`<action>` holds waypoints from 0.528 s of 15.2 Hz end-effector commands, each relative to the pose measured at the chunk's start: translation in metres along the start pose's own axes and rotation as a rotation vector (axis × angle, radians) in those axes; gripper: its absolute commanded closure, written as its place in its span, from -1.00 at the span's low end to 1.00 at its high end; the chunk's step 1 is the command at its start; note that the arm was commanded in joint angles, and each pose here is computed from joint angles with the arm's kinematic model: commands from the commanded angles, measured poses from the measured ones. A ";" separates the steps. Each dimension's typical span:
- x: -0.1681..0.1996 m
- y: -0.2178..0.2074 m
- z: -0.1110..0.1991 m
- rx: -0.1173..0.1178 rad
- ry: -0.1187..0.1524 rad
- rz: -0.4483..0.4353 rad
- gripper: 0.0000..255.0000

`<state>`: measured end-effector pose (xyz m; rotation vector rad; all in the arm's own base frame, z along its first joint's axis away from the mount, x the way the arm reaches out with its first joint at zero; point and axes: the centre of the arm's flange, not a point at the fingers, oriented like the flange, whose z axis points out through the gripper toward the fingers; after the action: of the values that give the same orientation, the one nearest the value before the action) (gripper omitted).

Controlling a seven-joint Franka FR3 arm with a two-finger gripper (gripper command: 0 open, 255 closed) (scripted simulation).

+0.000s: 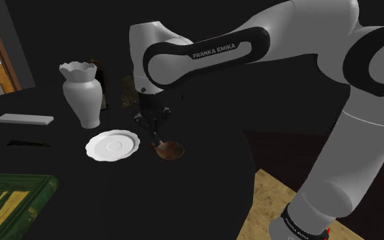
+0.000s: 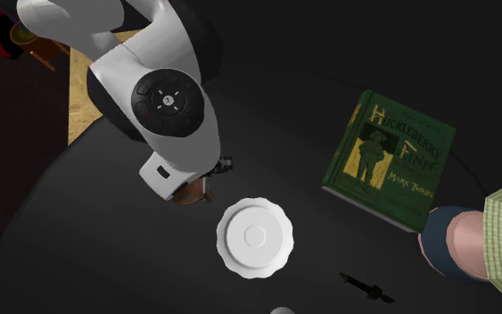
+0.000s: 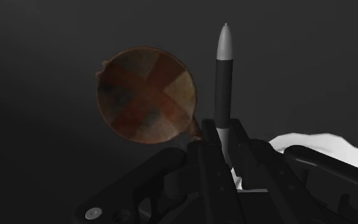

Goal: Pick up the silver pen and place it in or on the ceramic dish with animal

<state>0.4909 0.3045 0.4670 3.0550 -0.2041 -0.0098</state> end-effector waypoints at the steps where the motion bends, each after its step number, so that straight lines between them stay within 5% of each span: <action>1: 0.004 0.026 0.003 0.001 0.000 -0.001 1.00; 4: 0.008 0.065 0.004 0.001 0.000 -0.001 1.00; 8: 0.008 0.063 0.026 0.001 0.000 -0.001 1.00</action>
<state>0.4913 0.2395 0.4511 3.0556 -0.2033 -0.0101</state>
